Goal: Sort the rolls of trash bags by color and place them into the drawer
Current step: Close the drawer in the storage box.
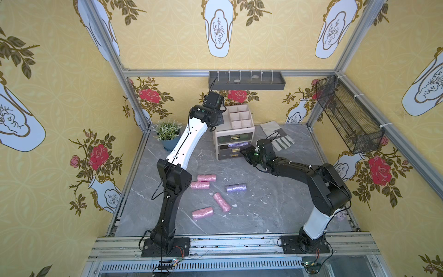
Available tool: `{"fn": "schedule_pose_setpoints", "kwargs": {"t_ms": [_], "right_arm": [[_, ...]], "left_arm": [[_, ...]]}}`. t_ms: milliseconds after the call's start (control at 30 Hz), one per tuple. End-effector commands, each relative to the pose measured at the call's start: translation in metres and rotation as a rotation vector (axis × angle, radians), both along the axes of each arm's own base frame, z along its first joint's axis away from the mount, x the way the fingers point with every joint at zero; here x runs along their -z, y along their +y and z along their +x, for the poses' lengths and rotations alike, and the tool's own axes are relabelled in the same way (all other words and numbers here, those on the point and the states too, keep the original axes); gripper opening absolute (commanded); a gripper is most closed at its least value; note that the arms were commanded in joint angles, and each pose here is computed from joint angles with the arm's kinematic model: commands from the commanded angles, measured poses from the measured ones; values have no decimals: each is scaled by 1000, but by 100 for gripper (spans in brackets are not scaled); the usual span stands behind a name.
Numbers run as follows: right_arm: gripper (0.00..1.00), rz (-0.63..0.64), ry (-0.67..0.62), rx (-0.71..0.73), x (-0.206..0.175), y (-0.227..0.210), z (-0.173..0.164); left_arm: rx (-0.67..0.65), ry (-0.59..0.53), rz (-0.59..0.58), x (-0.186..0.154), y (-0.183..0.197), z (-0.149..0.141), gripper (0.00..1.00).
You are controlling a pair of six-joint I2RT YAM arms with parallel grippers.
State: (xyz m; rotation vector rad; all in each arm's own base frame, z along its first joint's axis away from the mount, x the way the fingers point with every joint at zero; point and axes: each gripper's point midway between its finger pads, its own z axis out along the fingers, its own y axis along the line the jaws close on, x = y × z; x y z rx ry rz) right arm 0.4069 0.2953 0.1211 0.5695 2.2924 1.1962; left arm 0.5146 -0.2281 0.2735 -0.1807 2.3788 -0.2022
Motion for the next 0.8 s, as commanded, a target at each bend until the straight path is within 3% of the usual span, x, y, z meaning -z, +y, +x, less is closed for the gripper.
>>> {"fn": "schedule_pose_setpoints", "kwargs": {"t_ms": [0, 233, 533, 767], "right_arm": [[32, 46, -50, 5, -15, 7, 15], [33, 50, -52, 7, -17, 16, 35], [35, 51, -42, 4, -14, 15, 44], [44, 84, -31, -6, -24, 5, 9]], "left_arm": [[28, 39, -9, 10, -5, -5, 10], [36, 45, -9, 10, -6, -8, 12], [58, 32, -12, 6, -5, -12, 27], [59, 33, -6, 3, -4, -14, 33]]}}
